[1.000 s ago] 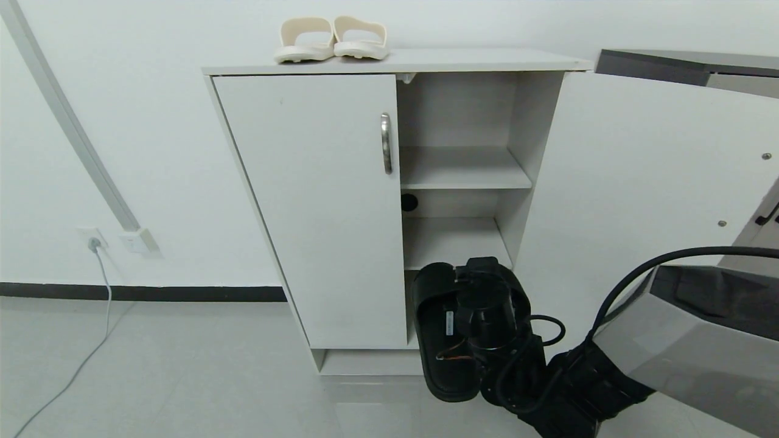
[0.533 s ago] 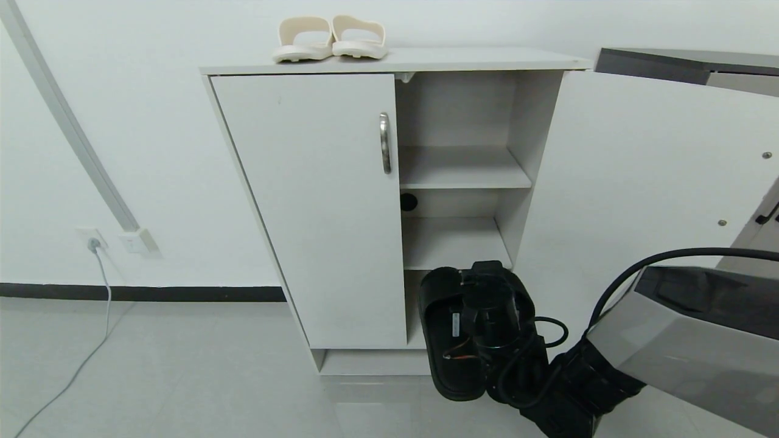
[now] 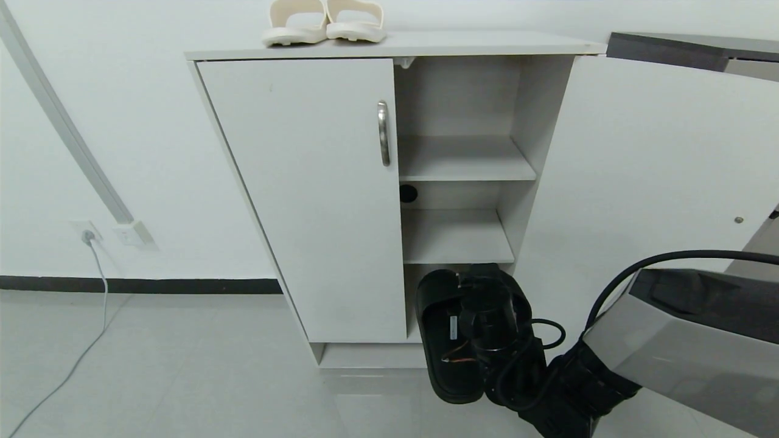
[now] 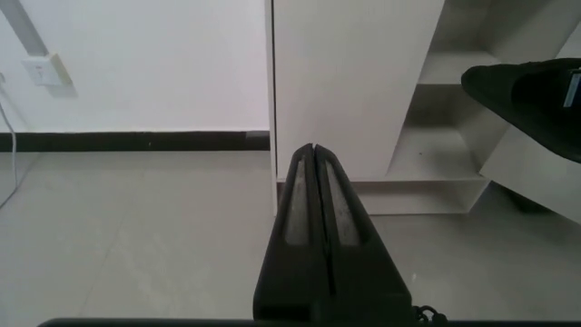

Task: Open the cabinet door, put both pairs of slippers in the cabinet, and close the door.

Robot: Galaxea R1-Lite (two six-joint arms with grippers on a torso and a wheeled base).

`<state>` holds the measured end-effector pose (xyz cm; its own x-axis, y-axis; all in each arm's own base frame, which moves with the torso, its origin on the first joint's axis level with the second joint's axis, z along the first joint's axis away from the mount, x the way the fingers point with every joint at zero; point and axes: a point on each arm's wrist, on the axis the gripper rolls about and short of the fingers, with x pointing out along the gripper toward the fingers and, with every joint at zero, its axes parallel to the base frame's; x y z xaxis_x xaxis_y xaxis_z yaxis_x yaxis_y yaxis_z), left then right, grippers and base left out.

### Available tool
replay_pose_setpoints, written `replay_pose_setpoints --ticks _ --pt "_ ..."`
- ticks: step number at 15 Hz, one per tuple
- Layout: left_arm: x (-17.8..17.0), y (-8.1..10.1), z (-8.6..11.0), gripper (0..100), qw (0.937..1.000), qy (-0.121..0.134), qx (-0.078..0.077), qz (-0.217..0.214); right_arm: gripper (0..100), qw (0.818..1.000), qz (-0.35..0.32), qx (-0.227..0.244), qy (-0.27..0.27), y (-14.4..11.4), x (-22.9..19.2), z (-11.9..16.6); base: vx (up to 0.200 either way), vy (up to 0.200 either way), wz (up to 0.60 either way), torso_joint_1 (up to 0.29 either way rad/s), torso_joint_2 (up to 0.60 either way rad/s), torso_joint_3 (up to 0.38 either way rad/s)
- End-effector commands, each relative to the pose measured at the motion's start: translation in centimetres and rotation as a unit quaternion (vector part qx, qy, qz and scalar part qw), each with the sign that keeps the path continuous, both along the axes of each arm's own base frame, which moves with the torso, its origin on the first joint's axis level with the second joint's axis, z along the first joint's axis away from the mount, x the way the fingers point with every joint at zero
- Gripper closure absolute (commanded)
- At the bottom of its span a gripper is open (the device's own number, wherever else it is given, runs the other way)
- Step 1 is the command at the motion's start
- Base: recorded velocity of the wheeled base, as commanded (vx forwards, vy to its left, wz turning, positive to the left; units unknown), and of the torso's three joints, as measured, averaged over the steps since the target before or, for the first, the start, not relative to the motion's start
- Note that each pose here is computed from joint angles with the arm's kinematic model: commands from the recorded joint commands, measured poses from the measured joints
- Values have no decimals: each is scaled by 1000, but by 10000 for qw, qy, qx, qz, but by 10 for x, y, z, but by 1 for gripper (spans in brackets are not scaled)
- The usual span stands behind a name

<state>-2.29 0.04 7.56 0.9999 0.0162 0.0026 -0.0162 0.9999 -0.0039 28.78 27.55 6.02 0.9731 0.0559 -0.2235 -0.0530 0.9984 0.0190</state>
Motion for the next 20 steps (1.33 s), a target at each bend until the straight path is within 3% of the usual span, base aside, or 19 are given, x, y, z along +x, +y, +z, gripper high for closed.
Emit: replay_pose_setpoints --ticks 1,5,12,20 --pt "0 0 0 100 10000 13 -4 4 100 10000 34 21 -11 1 -1 0 0 0 0 -2 -2 -183" --pt "0 0 0 100 10000 13 -4 -4 100 9997 120 7 -190 2 -2 3 0 0 0 -1 0 -196" --pt "0 0 0 100 10000 5 -4 4 100 9946 118 8 -1034 -1 2 21 0 0 0 4 2 -184" --pt "0 0 0 100 10000 5 -12 11 100 9936 -33 -16 -1133 -8 11 17 0 0 0 0 0 0"
